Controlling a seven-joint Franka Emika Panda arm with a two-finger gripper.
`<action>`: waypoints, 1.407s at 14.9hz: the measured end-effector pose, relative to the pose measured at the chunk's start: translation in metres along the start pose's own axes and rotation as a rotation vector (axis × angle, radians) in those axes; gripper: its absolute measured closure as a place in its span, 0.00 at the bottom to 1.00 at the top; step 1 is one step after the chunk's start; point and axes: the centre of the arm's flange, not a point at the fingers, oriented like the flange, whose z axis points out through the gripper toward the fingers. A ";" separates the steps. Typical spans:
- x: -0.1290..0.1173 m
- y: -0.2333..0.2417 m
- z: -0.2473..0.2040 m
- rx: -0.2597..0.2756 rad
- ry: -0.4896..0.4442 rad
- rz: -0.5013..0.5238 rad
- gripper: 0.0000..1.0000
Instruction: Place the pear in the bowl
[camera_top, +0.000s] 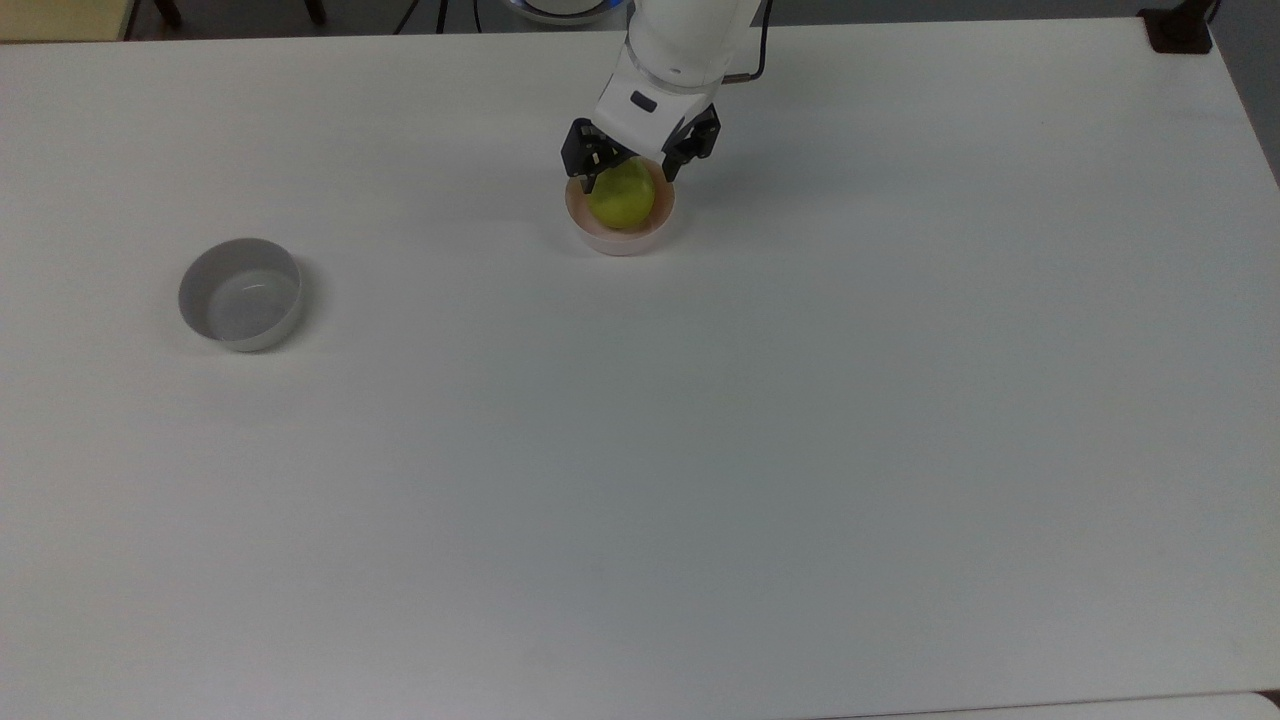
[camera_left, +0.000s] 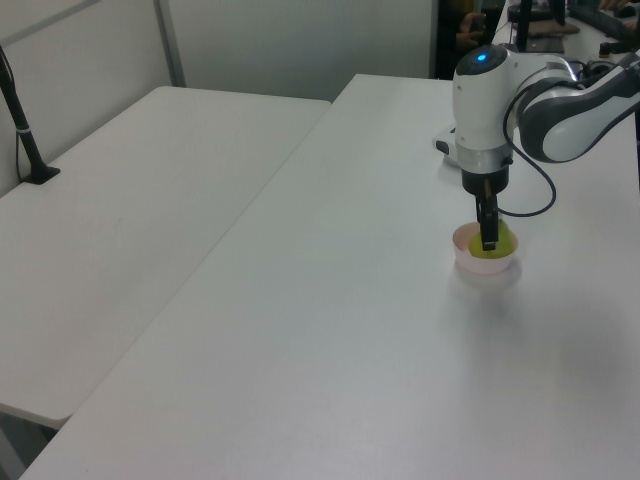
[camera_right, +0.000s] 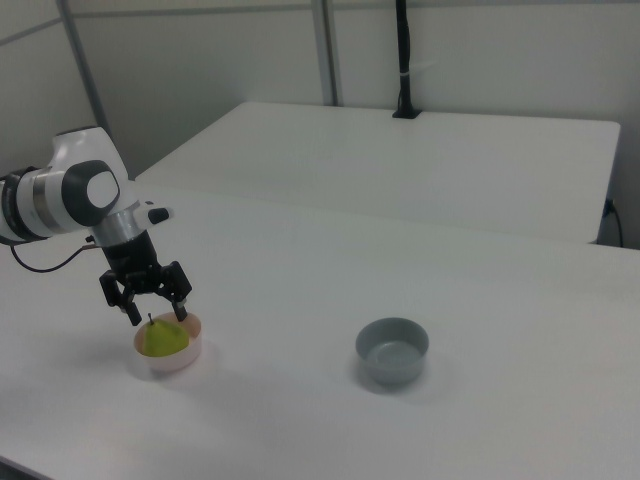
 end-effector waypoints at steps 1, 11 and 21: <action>0.001 0.001 -0.003 0.000 0.005 0.001 0.01; 0.032 0.051 -0.117 0.027 0.079 0.117 0.00; 0.003 0.173 -0.224 0.111 0.099 0.351 0.00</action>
